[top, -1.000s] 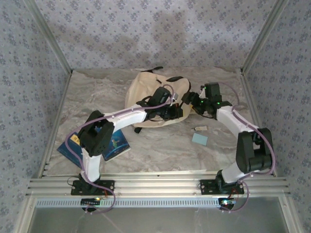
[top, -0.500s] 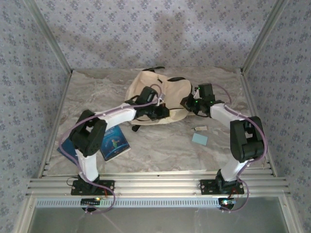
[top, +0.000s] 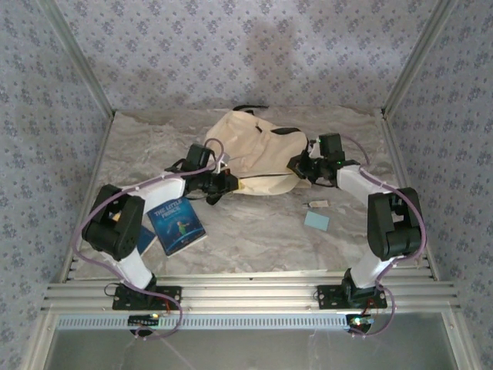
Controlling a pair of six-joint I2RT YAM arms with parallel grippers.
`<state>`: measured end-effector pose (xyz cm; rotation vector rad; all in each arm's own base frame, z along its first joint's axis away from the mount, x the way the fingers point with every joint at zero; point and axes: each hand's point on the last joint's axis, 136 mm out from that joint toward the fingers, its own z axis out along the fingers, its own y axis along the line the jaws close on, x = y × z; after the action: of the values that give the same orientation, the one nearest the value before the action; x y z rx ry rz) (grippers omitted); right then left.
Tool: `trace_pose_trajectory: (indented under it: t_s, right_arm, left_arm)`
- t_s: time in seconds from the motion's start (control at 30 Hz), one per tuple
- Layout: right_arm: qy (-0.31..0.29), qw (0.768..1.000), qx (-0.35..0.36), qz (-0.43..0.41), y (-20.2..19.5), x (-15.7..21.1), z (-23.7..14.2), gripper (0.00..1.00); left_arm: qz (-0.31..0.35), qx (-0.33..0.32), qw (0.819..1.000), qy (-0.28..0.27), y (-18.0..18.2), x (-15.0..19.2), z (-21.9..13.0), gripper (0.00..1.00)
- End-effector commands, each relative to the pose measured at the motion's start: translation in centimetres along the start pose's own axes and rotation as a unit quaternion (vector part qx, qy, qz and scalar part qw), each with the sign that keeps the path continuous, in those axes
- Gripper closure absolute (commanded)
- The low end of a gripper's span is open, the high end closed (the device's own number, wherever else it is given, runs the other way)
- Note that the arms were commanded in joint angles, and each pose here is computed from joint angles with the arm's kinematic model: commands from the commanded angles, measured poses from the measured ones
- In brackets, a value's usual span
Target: Pack the student bag
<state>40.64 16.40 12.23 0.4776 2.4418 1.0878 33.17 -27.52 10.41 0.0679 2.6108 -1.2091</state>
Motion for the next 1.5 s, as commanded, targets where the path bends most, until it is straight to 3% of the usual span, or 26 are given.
trace_pose_trajectory:
  t_s: [0.0, 0.13, 0.17, 0.23, 0.27, 0.3, 0.4, 0.47, 0.63, 0.9, 1.1, 1.37, 1.47]
  right_arm:
    - [-0.126, 0.990, 0.063, 0.007, -3.1, -6.0, -3.4, 1.00]
    - [-0.098, 0.994, 0.037, -0.010, -1.0, -4.6, -1.7, 1.00]
    - [-0.089, 0.996, 0.026, -0.010, -0.4, -4.0, -1.3, 0.91]
    - [-0.073, 0.997, 0.009, -0.014, 0.7, -3.1, -0.7, 0.63]
    - [-0.066, 0.998, 0.004, -0.020, 1.2, -2.5, -0.6, 0.48]
    - [-0.060, 0.998, 0.003, -0.030, 1.7, -1.9, -0.5, 0.40]
    - [-0.045, 0.997, 0.007, -0.067, 3.0, -0.1, -0.5, 0.29]
    - [-0.028, 0.996, 0.005, -0.089, 3.9, 1.3, -0.3, 0.28]
    - [0.028, 0.989, -0.003, -0.146, 5.9, 5.9, 1.3, 0.28]
    - [0.114, 0.969, -0.034, -0.218, 9.8, 13.9, 5.3, 0.29]
    - [0.153, 0.958, -0.049, -0.236, 11.3, 18.3, 9.4, 0.32]
    - [0.168, 0.951, -0.065, -0.252, 12.9, 20.9, 11.9, 0.32]
    - [0.168, 0.952, -0.058, -0.248, 12.6, 21.2, 12.8, 0.33]
  left_arm:
    - [-0.088, -0.157, 0.983, -0.037, 9.2, -0.6, -3.8, 1.00]
    - [-0.070, -0.140, 0.986, -0.050, 7.7, -3.0, -3.4, 1.00]
    - [-0.069, -0.133, 0.987, -0.054, 7.3, -3.7, -3.2, 0.98]
    - [-0.068, -0.118, 0.989, -0.058, 6.1, -4.6, -3.0, 0.79]
    - [-0.066, -0.112, 0.990, -0.060, 5.5, -4.9, -3.1, 0.59]
    - [-0.065, -0.110, 0.990, -0.064, 4.9, -5.0, -3.3, 0.43]
    - [-0.067, -0.125, 0.986, -0.085, 4.2, -4.6, -5.1, 0.20]
    - [-0.067, -0.146, 0.982, -0.101, 4.2, -3.8, -7.1, 0.02]
    - [-0.090, -0.214, 0.963, -0.140, 5.8, -0.5, -12.5, 0.01]
    - [-0.187, -0.285, 0.925, -0.167, 10.9, 7.9, -17.4, 0.03]
    - [-0.275, -0.311, 0.895, -0.162, 15.2, 13.5, -17.5, 0.06]
    - [-0.300, -0.332, 0.882, -0.148, 17.8, 15.0, -16.3, 0.07]
    - [-0.289, -0.324, 0.888, -0.151, 18.3, 14.2, -15.4, 0.10]
